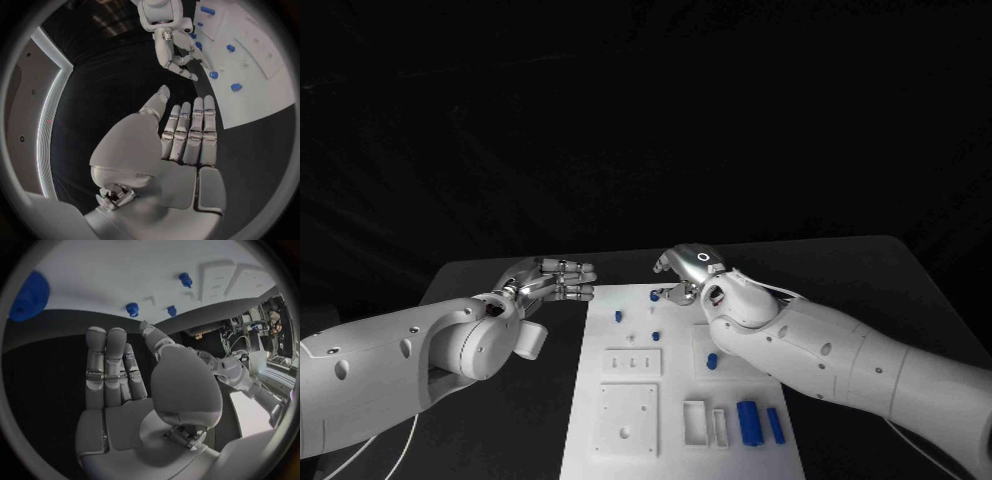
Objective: Assemble the parts on the task board
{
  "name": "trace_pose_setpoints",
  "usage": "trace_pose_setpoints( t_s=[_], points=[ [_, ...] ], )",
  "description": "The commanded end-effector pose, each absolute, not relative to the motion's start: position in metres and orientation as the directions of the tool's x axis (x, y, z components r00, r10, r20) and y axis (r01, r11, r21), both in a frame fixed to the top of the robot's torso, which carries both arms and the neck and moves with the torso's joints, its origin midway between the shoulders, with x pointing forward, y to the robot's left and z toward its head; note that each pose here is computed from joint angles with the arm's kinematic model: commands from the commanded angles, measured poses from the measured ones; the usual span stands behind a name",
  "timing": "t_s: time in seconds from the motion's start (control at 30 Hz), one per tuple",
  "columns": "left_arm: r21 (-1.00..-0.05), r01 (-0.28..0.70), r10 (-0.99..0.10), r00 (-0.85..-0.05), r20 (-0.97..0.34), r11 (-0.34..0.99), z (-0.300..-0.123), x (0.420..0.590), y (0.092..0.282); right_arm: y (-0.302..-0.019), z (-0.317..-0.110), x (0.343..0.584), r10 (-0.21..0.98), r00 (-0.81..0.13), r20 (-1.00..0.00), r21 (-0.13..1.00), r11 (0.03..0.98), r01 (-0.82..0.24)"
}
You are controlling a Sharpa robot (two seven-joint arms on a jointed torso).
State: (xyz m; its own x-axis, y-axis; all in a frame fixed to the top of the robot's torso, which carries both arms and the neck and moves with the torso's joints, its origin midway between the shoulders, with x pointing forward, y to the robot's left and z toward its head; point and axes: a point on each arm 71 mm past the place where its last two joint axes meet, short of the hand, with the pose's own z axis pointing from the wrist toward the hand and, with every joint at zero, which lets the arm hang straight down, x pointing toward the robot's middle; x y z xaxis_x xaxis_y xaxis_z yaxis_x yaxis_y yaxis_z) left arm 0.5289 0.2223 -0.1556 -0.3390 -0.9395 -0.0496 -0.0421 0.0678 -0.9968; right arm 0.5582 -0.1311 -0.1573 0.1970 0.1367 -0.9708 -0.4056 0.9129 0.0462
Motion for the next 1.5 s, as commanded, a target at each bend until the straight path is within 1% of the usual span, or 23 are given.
trace_pose_setpoints(
  t_s=[0.03,0.13,0.23,0.43,0.63,0.97,1.2,1.5],
  points=[
    [-0.998,-0.028,-0.938,-0.344,-0.049,0.062,-0.152,0.529,0.222,-0.147,-0.144,0.554,0.177,0.204,-0.963,0.086,0.916,-0.393],
    [-0.998,-0.027,-0.938,-0.342,-0.048,0.061,-0.151,0.529,0.225,-0.164,-0.133,0.55,0.196,0.203,-0.959,0.104,0.914,-0.393],
    [-0.998,-0.026,-0.94,-0.339,-0.048,0.06,-0.151,0.529,0.228,-0.178,-0.125,0.547,0.199,0.187,-0.962,0.113,0.914,-0.39],
    [-0.998,-0.025,-0.942,-0.332,-0.049,0.06,-0.151,0.529,0.233,-0.195,-0.124,0.545,0.186,0.135,-0.973,0.123,0.919,-0.375],
    [-0.998,-0.026,-0.942,-0.332,-0.048,0.06,-0.151,0.528,0.234,-0.211,-0.134,0.549,0.153,0.049,-0.987,0.128,0.935,-0.331],
    [-0.998,-0.027,-0.94,-0.338,-0.046,0.059,-0.151,0.528,0.233,-0.222,-0.149,0.555,0.095,-0.019,-0.995,0.096,0.957,-0.274],
    [-0.998,-0.027,-0.94,-0.338,-0.046,0.058,-0.151,0.528,0.234,-0.227,-0.159,0.557,0.074,-0.032,-0.997,0.08,0.966,-0.244],
    [-0.998,-0.027,-0.94,-0.337,-0.046,0.059,-0.151,0.528,0.234,-0.232,-0.164,0.56,0.066,-0.018,-0.998,0.069,0.975,-0.209]
  ],
)
